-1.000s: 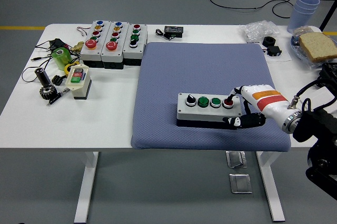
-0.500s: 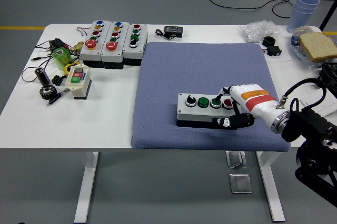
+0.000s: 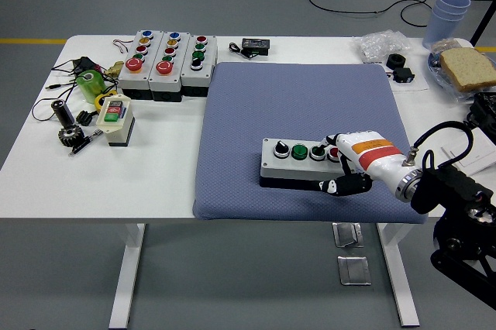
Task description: Pick up the button,place it on the desk,press the button,press the button
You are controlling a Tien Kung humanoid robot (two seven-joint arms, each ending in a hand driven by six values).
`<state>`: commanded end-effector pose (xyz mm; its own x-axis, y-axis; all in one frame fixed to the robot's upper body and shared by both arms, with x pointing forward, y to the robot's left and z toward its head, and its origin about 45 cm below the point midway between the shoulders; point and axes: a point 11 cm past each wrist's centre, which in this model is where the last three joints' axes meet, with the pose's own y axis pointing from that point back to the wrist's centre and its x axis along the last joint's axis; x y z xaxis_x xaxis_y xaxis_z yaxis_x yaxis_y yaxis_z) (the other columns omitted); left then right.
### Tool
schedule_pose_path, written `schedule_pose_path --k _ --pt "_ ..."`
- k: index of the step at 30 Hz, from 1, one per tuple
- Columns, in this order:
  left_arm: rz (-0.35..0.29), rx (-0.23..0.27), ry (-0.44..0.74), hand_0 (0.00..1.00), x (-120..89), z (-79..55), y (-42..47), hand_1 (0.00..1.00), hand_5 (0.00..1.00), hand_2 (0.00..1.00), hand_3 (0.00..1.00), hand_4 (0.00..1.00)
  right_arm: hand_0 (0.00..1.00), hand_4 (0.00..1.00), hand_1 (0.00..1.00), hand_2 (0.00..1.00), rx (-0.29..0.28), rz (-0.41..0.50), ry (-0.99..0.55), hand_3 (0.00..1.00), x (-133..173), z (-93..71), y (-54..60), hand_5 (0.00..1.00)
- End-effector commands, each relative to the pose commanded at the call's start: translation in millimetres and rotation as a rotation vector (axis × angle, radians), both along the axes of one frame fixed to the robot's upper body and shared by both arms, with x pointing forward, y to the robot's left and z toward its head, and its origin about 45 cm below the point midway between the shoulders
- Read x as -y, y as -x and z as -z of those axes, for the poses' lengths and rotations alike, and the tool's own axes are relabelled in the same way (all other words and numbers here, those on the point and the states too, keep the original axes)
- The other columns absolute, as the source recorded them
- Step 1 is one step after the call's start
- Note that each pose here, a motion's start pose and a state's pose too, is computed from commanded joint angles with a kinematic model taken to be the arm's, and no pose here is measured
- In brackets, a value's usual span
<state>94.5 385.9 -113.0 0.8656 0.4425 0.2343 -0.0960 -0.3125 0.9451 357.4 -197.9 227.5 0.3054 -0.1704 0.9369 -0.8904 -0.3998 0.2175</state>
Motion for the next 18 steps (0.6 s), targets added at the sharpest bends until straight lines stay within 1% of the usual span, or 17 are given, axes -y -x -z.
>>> schedule_pose_path --k 2,5,6,8,10,11,12,16,17,18 --pt "0.0 -0.001 0.001 0.651 0.1 0.2 0.5 0.643 0.846 0.634 0.546 0.299 0.187 0.864 0.002 0.204 0.024 0.013 -0.037 0.667 2.1 -8.0 -2.4 0.478" --pt "-0.001 -0.003 0.0 0.651 -0.1 0.3 1.8 0.643 0.846 0.634 0.546 0.299 0.187 0.864 0.002 0.204 0.058 0.047 -0.151 0.667 8.6 -22.3 -7.2 0.478" --pt "0.0 -0.004 0.0 0.651 -0.2 0.4 2.0 0.643 0.841 0.636 0.546 0.297 0.364 0.864 0.22 0.423 0.066 0.062 -0.199 0.785 11.6 -26.2 -8.9 0.477" --pt "0.0 -0.004 0.0 0.651 -0.2 0.4 2.3 0.643 0.841 0.636 0.546 0.297 0.364 0.864 0.22 0.423 0.075 0.091 -0.293 0.785 17.3 -33.0 -12.0 0.477" --pt "0.001 -0.005 0.0 0.651 -0.1 0.5 2.4 0.643 0.841 0.636 0.546 0.297 0.364 0.864 0.22 0.423 0.097 0.12 -0.422 0.785 23.7 -40.6 -15.0 0.477" --pt "0.001 -0.004 0.001 0.651 0.1 0.5 2.1 0.643 0.841 0.636 0.546 0.297 0.364 0.864 0.22 0.423 0.097 0.135 -0.471 0.785 26.5 -42.0 -15.9 0.477" --pt "0.002 -0.003 0.001 0.651 0.2 0.4 1.8 0.643 0.846 0.637 0.546 0.299 0.709 0.866 0.654 0.759 0.116 0.134 -0.544 0.828 28.9 -46.9 -16.5 0.466" --pt "0.003 0.0 -0.001 0.651 0.1 0.2 0.9 0.643 0.846 0.637 0.546 0.299 0.709 0.866 0.654 0.759 0.136 0.1 -0.737 0.828 35.5 -59.5 -15.9 0.466" --pt "0.004 0.001 -0.001 0.651 0.0 0.1 0.2 0.643 0.846 0.637 0.546 0.299 0.709 0.866 0.654 0.759 0.148 0.1 -0.782 0.828 41.2 -62.8 -16.2 0.466" --pt "0.005 0.002 -0.001 0.651 -0.1 0.0 0.0 0.642 0.845 0.637 0.546 0.298 0.742 0.842 0.703 0.801 0.152 0.094 -0.823 0.792 43.2 -65.5 -16.0 0.432"
